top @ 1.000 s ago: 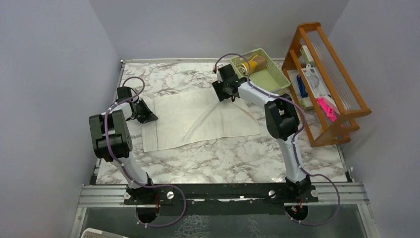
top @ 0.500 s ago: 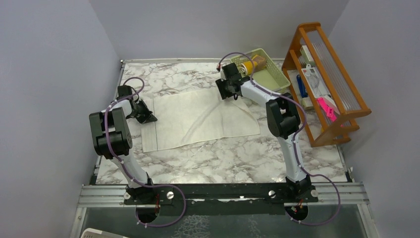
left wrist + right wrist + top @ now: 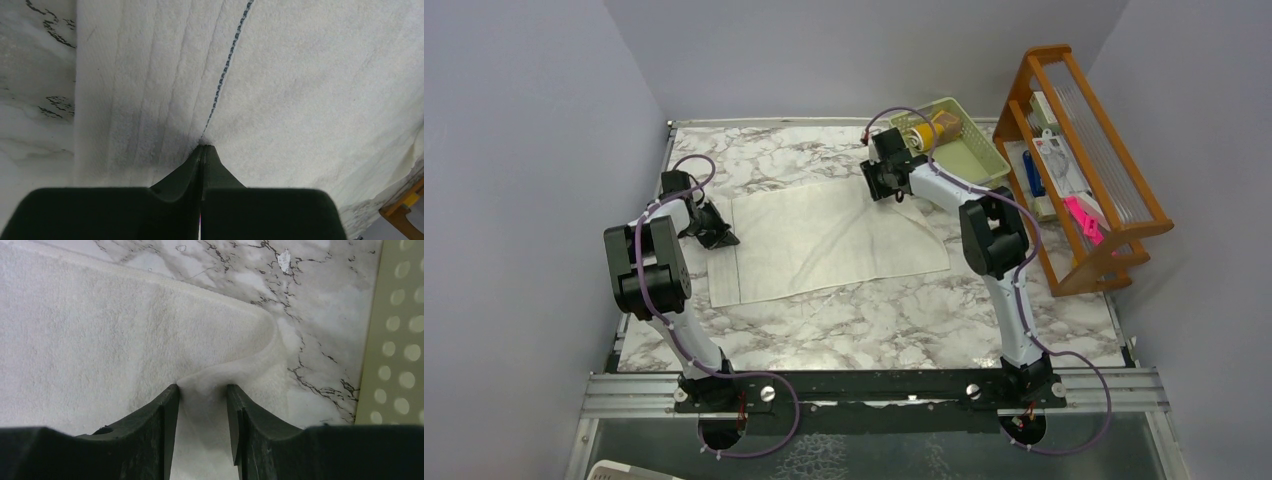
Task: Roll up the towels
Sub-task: Fold the towel at the center of the board.
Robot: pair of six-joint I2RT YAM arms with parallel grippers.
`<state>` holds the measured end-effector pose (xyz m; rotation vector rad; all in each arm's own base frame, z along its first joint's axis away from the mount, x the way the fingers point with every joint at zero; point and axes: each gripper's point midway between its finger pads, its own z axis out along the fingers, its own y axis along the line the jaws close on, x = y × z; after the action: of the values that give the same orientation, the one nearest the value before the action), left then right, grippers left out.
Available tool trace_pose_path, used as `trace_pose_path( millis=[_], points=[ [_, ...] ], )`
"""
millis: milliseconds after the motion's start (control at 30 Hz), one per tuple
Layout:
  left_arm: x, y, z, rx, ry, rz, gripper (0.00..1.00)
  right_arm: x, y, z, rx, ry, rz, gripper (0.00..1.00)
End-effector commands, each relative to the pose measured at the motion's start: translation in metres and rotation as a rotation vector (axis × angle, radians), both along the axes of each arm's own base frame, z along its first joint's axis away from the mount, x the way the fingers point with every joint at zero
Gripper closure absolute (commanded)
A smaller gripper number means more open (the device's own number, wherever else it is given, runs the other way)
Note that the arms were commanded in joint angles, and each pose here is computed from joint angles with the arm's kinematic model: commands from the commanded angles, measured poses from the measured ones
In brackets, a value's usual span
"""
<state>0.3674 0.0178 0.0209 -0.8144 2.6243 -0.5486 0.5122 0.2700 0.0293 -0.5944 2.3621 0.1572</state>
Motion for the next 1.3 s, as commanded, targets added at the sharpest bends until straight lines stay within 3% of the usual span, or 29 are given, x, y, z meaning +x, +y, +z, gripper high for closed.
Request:
trace_pose_path(
  millis=[0,200,400,633,867,1100,1167,1267],
  points=[
    [-0.027,0.025,-0.028,0.136,0.136,0.005,1.00,0.005,0.001,-0.013,0.018,0.019,-0.008,0.64],
    [-0.027,0.025,-0.028,0.132,0.137,0.008,1.00,0.008,-0.013,-0.012,0.057,0.039,-0.049,0.84],
    [-0.028,0.030,-0.027,0.153,0.138,0.014,1.00,0.012,-0.020,0.025,0.113,0.003,-0.053,0.85],
    [-0.031,0.040,-0.026,0.180,0.150,0.031,1.00,0.008,-0.037,0.062,0.291,0.031,-0.081,0.85],
    [-0.032,0.050,-0.025,0.202,0.161,0.059,1.00,0.001,-0.054,0.083,0.337,0.016,-0.121,0.85],
    [-0.008,0.047,0.008,0.173,0.035,0.064,1.00,-0.004,-0.053,0.083,0.363,0.034,-0.111,0.93],
    [0.005,0.046,0.028,0.165,-0.040,0.058,0.92,-0.004,-0.052,0.082,0.367,0.041,-0.107,0.95],
    [0.025,0.053,0.057,0.195,-0.137,0.078,0.67,-0.004,-0.052,0.080,0.367,0.048,-0.109,0.96]
  ],
)
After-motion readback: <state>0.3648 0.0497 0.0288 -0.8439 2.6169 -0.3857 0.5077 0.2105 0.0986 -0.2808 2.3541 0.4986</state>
